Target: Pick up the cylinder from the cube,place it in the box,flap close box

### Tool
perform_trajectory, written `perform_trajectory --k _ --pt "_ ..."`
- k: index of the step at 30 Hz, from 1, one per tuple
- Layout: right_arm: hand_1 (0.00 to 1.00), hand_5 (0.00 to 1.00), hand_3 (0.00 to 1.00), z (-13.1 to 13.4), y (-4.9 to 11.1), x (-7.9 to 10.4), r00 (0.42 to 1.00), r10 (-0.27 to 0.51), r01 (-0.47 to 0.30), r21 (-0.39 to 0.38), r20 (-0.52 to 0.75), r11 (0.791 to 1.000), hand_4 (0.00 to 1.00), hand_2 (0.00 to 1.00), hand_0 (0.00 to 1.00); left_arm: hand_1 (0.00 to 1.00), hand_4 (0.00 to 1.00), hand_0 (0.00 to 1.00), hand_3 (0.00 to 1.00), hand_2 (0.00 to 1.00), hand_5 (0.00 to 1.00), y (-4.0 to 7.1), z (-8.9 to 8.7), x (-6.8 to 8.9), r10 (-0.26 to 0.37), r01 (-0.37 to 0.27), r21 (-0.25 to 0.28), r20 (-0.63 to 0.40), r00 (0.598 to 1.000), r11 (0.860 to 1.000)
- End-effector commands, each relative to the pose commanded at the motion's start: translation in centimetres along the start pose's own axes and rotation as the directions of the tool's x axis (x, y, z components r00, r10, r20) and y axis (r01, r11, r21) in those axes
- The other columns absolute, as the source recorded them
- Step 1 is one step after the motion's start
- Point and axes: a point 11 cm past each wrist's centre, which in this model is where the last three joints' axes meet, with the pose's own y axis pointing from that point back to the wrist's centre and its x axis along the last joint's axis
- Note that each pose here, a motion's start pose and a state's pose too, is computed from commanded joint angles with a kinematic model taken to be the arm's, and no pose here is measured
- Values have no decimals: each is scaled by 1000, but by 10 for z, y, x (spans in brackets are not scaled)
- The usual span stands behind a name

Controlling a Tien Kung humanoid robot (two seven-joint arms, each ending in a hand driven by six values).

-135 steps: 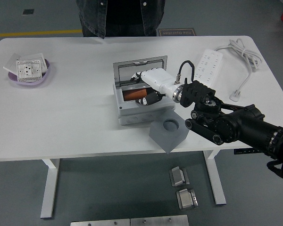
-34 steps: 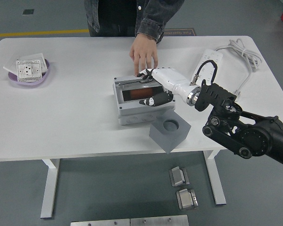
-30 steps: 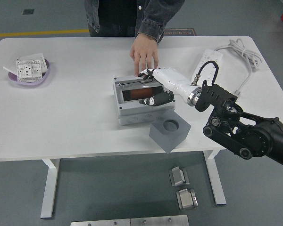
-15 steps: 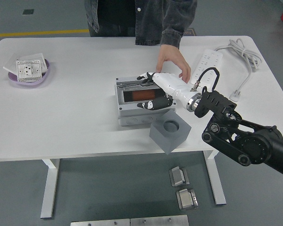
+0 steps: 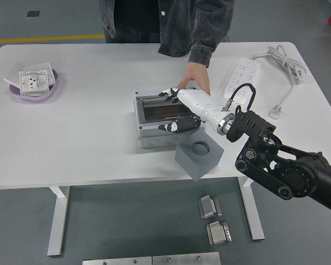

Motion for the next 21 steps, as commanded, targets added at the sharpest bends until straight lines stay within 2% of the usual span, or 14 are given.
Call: perform_trajectory --k 7,12,17,21 --pt "716 448 859 4 0 4 1000 13 -13 -11 0 1000 938 745 795 685 731 701 723 510 325 0 0 0 0 0 -1 2 1000 1000" --pt "716 451 861 14 7 18 998 60 -60 -37 0 998 938 745 794 684 730 701 721 509 322 0 0 0 0 0 0 0 1000 1000" --pt "717 452 862 25 24 35 991 135 -133 -61 23 989 937 743 794 685 728 700 718 507 319 0 -1 0 0 0 3 1 1000 1000" --pt "715 454 860 38 42 46 965 225 -215 -84 131 973 937 743 789 684 726 700 718 506 316 0 -4 2 6 -6 8 1 1000 1000"
